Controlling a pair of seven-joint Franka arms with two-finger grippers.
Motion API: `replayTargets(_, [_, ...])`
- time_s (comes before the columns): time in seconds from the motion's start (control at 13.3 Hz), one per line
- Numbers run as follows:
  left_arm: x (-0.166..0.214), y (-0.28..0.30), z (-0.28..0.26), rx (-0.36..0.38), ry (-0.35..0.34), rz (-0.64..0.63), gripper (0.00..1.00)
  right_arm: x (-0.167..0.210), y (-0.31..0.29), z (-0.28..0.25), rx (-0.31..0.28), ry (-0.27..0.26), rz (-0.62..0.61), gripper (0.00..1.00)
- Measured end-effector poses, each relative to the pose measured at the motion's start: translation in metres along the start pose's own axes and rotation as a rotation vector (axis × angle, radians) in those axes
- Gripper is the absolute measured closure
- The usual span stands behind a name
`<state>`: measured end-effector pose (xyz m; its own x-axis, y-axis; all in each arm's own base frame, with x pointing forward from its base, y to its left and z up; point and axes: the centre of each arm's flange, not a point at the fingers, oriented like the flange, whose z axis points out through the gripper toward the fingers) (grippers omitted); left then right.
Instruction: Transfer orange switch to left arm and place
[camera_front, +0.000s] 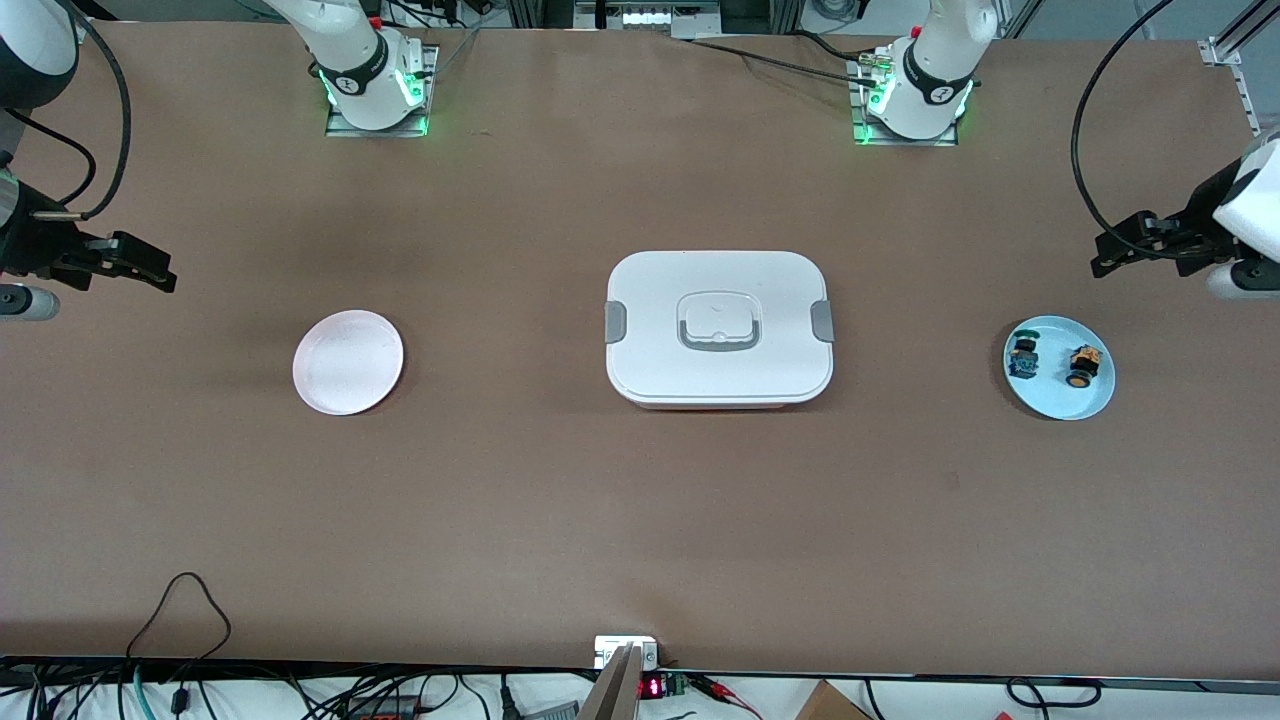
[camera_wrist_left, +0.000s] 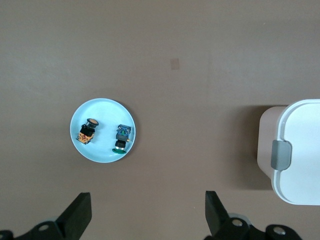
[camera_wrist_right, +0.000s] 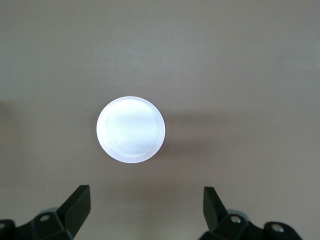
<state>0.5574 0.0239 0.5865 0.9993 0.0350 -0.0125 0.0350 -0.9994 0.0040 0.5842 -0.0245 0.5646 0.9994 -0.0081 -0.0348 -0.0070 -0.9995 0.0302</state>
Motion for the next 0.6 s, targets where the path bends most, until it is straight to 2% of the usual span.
replayTargets(0.3, [0.0001, -0.0005, -0.0144, 0.0, 0.011, -0.001, 0.0, 0.0, 0.0, -0.0002, 0.0, 0.0, 0.0, 0.0])
replayTargets(0.6, [-0.0006, -0.0004, -0.0094, -0.001, -0.02, 0.0, 0.0, -0.0014, 0.0001, -0.0027, 0.0, -0.005, 0.0, 0.0])
